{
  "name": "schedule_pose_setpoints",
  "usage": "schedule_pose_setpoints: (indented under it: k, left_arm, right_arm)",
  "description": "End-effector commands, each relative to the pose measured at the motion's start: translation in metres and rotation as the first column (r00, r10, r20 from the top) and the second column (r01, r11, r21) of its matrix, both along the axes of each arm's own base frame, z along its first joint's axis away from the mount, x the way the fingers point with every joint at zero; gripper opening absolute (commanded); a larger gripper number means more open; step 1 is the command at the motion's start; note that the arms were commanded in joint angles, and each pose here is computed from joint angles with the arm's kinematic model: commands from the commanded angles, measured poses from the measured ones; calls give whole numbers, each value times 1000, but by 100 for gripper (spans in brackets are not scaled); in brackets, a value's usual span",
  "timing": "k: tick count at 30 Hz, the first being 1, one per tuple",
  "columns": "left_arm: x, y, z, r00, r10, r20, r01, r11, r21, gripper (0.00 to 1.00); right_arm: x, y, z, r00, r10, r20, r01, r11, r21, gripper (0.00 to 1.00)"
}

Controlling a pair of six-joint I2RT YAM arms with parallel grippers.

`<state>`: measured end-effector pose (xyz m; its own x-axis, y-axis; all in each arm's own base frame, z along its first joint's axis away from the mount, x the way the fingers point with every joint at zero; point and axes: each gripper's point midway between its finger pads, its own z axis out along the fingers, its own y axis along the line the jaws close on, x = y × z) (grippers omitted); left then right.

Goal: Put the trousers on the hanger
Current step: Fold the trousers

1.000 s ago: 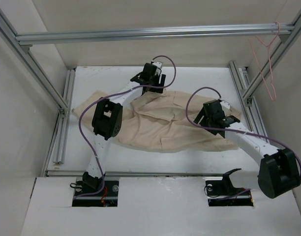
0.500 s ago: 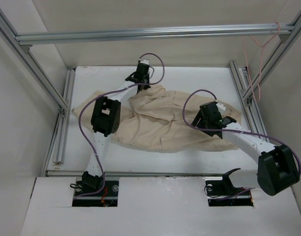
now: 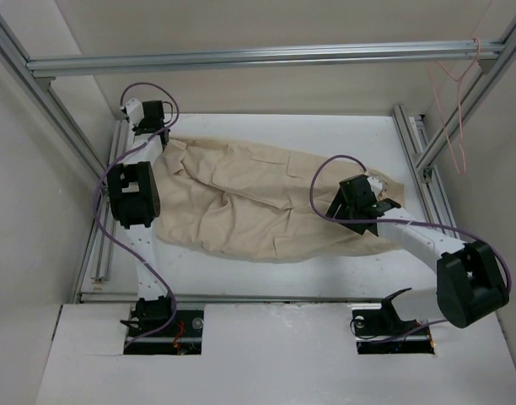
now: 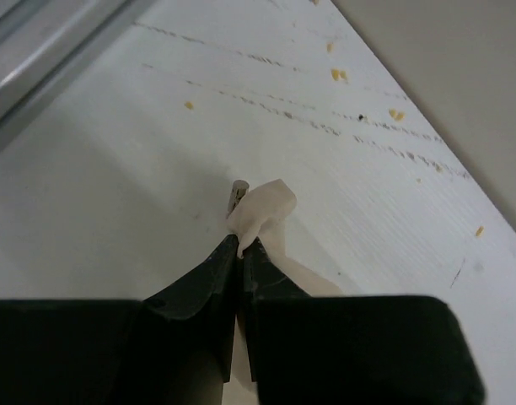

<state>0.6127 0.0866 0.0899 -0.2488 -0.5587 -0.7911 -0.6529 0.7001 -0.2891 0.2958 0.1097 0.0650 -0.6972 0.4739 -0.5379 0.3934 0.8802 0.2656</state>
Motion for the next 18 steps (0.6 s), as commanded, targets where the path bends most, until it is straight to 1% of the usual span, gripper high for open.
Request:
schedule_pose_setpoints:
  k: [1,3,4,5,6,7,8,9,11,13,14,16,17,18]
  left_arm:
    - [32,3,94,967,67,246,-61,998,-33,5]
    - [48,10,111,951,72,300,-65,997,-31,10]
    - [51,12,112,950,72,304,-66,997,-30,14]
    - [55,12,115,947,67,314,-60,998,-31,21]
    - [58,11,114,947,52,316,-43,998,-35,37]
    - [59,8,112,949,30,313,-18,999,-42,48]
    - [56,5,106,956,10,295,4,999,-47,57]
    - [51,1,100,962,-1,274,15,999,-48,64]
    - [35,-2,89,972,-10,233,21,999,-45,73]
    - [16,-7,80,980,-16,197,23,999,-35,79]
    - [6,-9,78,983,-17,184,21,1000,-23,80]
    - [-11,-8,79,988,-10,153,6,1000,23,82]
    - [-22,-8,83,990,3,140,-10,999,52,82]
    - [-32,-9,86,991,12,133,-22,997,71,81]
  right_arm:
    - [16,10,15,997,32,64,-33,999,20,75]
    - [12,8,11,998,35,48,-36,999,12,76]
    - [11,8,10,998,36,45,-37,999,10,76]
    - [10,7,9,998,37,44,-38,999,8,77]
    - [9,7,10,998,37,45,-38,999,9,78]
    - [8,7,10,998,38,46,-39,999,10,79]
    - [8,5,12,998,36,51,-37,999,11,80]
    - [8,5,13,998,35,56,-36,999,13,81]
    - [10,2,16,997,30,69,-31,999,13,82]
    - [17,-4,21,996,16,87,-17,1000,13,82]
    - [20,-6,24,995,13,96,-15,1000,14,81]
    - [26,-7,30,993,17,118,-20,1000,25,69]
    - [29,-8,33,992,17,124,-21,999,30,53]
    - [29,-10,34,992,13,123,-17,999,29,40]
